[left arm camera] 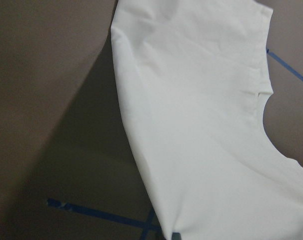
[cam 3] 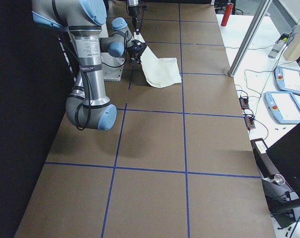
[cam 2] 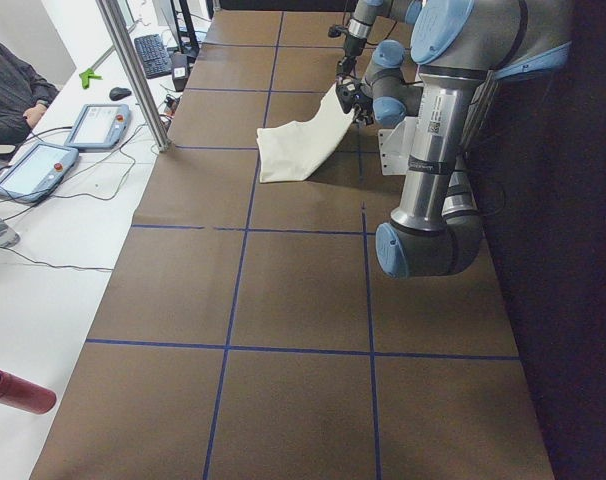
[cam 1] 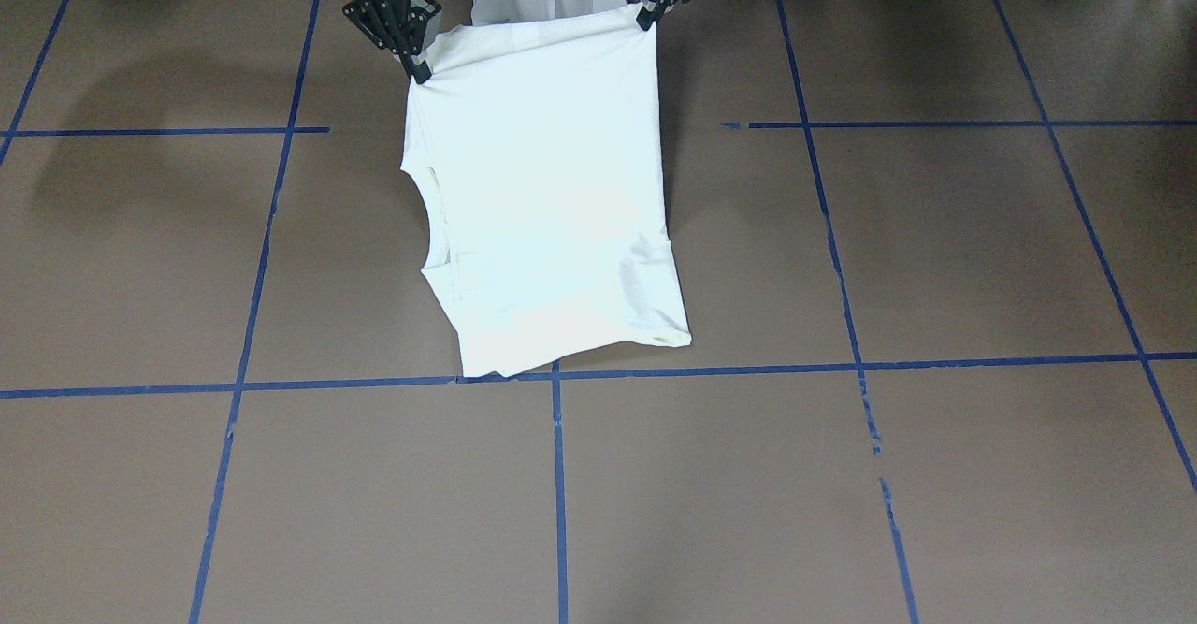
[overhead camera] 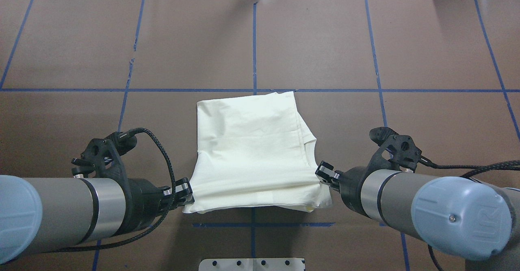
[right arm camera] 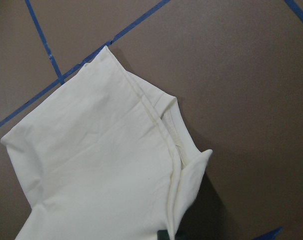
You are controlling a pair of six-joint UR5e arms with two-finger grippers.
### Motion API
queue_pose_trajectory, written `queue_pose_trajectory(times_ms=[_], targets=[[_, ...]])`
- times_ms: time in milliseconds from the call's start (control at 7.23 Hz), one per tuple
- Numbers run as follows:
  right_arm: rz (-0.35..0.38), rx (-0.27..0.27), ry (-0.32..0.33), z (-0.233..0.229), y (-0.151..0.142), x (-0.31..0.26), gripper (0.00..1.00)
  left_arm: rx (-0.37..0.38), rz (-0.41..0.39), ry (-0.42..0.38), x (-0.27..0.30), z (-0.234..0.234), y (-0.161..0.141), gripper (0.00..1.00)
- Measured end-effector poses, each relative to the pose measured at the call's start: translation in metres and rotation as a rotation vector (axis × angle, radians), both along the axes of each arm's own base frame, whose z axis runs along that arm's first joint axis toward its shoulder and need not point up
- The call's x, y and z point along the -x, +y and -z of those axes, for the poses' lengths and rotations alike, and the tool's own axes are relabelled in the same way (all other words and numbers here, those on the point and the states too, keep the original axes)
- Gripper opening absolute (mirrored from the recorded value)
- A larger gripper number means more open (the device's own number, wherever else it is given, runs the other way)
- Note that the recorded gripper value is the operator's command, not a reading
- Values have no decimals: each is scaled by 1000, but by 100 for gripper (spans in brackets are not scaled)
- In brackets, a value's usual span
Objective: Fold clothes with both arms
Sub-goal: 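Lift the near half with both grippers and fold it away from the robot, then open both grippers and raise them away from the folded shirt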
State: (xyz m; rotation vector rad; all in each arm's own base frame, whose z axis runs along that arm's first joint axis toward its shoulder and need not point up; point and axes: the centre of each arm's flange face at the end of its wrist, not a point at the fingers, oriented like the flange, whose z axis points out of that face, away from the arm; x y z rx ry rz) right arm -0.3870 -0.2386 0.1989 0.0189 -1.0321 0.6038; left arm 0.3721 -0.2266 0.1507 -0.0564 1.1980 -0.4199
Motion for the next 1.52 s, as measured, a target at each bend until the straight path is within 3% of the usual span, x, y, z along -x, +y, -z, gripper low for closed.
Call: queue_pose_trajectory(times_ms=[277, 830, 1521], targets=[[-11, 2, 17, 11, -14, 38, 0, -42, 15, -26, -3, 4, -16, 0], [-86, -11, 89, 12, -83, 82, 0, -127, 83, -159, -45, -10, -98, 0], [-148, -21, 149, -40, -158, 126, 0, -144, 129, -259, -96, -30, -175, 0]])
